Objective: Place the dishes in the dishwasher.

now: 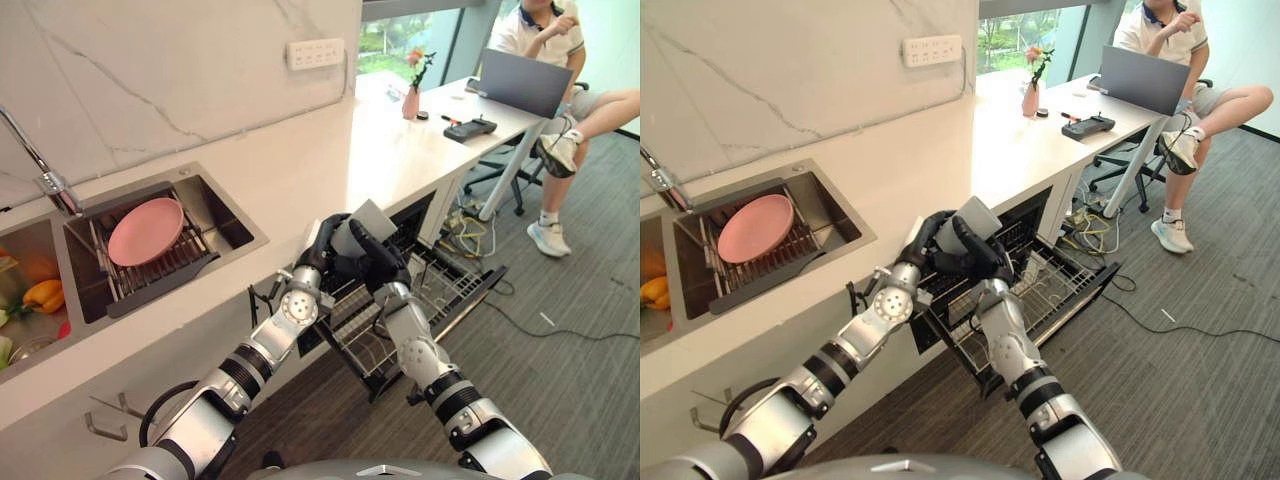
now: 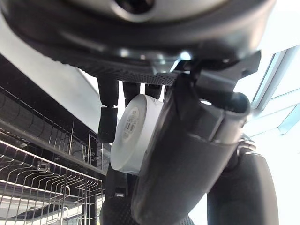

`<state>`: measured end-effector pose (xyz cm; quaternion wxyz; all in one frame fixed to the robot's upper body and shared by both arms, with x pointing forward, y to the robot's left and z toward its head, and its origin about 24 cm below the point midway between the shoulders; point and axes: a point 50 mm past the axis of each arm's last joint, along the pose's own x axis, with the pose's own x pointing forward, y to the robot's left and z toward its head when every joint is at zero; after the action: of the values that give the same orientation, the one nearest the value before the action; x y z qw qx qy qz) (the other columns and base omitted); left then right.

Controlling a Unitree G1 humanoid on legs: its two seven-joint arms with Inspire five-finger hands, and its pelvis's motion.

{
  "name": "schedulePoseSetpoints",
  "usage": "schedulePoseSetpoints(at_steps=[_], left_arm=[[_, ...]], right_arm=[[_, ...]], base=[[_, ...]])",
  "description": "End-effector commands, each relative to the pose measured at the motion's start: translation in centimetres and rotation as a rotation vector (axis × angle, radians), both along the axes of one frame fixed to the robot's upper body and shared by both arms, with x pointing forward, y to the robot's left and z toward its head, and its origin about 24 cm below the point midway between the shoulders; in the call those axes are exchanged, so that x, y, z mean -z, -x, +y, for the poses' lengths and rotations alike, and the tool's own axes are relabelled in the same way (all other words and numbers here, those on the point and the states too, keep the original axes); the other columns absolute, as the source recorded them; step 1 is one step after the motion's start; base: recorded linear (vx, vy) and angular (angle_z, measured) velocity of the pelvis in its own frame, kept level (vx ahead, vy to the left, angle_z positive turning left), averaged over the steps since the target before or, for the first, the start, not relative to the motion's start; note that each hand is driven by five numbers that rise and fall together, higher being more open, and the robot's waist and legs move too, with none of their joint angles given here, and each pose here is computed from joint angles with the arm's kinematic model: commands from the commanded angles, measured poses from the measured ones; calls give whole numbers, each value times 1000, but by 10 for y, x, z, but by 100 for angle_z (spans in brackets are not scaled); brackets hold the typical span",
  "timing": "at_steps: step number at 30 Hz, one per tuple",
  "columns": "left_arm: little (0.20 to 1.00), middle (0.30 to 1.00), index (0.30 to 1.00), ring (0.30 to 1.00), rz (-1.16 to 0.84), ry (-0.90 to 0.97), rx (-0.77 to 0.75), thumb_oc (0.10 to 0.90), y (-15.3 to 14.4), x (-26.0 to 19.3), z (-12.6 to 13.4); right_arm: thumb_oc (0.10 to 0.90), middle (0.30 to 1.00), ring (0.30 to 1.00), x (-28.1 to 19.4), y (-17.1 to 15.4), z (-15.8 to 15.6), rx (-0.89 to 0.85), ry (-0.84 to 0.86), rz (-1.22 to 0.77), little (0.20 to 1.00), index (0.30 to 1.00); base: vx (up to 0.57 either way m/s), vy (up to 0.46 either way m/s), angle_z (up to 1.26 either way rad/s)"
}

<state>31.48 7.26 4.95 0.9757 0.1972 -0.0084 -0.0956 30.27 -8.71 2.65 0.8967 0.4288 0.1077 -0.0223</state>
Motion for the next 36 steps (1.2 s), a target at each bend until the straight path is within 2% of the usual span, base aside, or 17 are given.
schedulePoseSetpoints(at_steps=[1,2,6,7,9,12,16,19,21,22,23,25,28,30,31,34,36], left_arm=[[387,387,387,387,-132,147,291,458,16,-33,-50],[900,900,900,900,-134,171,279,800,16,-35,-41],[900,900,900,900,-138,205,259,800,17,-40,-28],[900,900,900,900,-138,205,259,800,17,-40,-28],[900,900,900,900,-174,208,280,800,19,-50,-36],[900,900,900,900,-168,205,291,800,19,-49,-41],[900,900,900,900,-111,230,290,800,20,-37,-35],[900,900,900,900,-87,304,326,800,24,-40,-25],[900,900,900,900,34,450,333,800,32,-28,-14],[900,900,900,900,37,452,333,800,33,-27,-13],[900,900,900,900,162,574,397,800,48,-16,-4],[900,900,900,900,256,630,423,800,64,-4,12],[900,900,900,900,355,565,366,800,82,24,45],[900,900,900,900,372,539,352,800,86,29,53],[900,900,900,900,431,478,308,800,96,45,72],[900,900,900,900,504,266,253,800,113,65,107],[900,900,900,900,564,168,176,800,127,80,130]], right_arm=[[400,300,300,-153,-43,-12,161,-132,-604,300,300],[400,300,300,-158,-40,-20,206,-71,-617,300,300],[400,300,300,-169,-34,-35,288,17,-648,300,300],[400,300,300,-169,-34,-35,288,17,-648,300,300],[400,300,300,-185,-25,-56,410,140,-698,300,300],[400,300,300,-189,-22,-61,438,178,-714,300,300],[400,300,300,-202,-1,-100,651,346,-781,300,300],[400,300,300,-201,6,-110,658,302,-790,300,300],[400,300,300,-200,11,-116,627,348,-817,300,300],[400,300,300,-200,11,-116,625,348,-816,300,300],[400,300,300,-195,15,-123,594,411,-816,300,300],[400,300,300,-185,18,-133,578,450,-787,300,300],[400,300,300,-163,22,-149,542,538,-712,300,300],[400,300,300,-157,23,-152,528,550,-692,300,300],[400,300,300,-137,22,-155,445,589,-622,300,300],[400,300,300,-99,24,-149,264,496,-521,300,300],[400,300,300,-80,29,-149,179,548,-462,300,300]], base=[[0,0,0],[0,0,0],[1,1,1],[6,-5,5],[4,-6,3],[5,-10,10],[9,-12,-2],[37,6,-5],[24,9,-8],[22,6,-14],[24,10,-14],[26,18,-10],[17,10,-5],[0,0,0],[0,0,0],[0,0,0],[0,0,0]])
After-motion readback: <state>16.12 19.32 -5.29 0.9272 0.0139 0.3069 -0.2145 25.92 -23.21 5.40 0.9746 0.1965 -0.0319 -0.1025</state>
